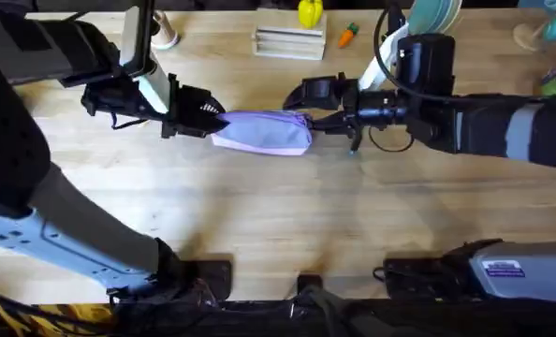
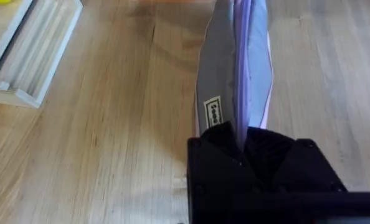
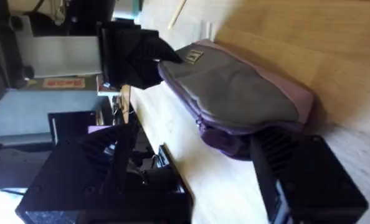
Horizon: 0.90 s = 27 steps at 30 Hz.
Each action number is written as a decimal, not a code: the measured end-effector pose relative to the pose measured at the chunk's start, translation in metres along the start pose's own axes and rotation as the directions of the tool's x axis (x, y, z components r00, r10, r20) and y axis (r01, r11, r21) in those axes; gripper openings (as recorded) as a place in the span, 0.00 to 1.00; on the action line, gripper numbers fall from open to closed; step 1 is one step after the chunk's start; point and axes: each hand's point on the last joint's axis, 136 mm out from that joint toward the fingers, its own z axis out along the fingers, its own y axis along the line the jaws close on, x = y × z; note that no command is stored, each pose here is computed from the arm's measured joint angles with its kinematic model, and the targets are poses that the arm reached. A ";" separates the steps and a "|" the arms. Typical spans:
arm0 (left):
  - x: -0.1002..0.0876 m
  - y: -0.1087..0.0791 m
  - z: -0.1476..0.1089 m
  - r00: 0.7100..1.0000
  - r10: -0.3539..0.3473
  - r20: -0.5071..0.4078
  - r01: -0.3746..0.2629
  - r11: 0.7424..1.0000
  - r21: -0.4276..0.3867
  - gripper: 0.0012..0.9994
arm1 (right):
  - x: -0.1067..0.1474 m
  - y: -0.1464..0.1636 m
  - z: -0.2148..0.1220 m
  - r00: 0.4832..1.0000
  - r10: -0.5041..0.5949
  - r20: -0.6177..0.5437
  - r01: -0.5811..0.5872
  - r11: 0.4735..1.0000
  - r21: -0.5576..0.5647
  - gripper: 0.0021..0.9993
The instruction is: Unzip the bag, pick up the pens from the table one at a time and place them inside, then zip the bag closed.
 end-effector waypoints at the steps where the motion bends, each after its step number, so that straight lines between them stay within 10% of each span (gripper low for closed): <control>1: 0.000 0.000 0.000 1.000 0.000 0.000 0.000 1.000 0.000 0.04 | 0.002 0.003 0.000 1.000 -0.003 -0.011 0.003 1.000 -0.014 1.00; 27: 0.006 0.004 -0.007 1.000 -0.005 -0.012 0.005 1.000 -0.025 0.04 | 0.003 0.080 0.009 0.988 -0.098 -0.118 0.075 0.979 -0.191 0.99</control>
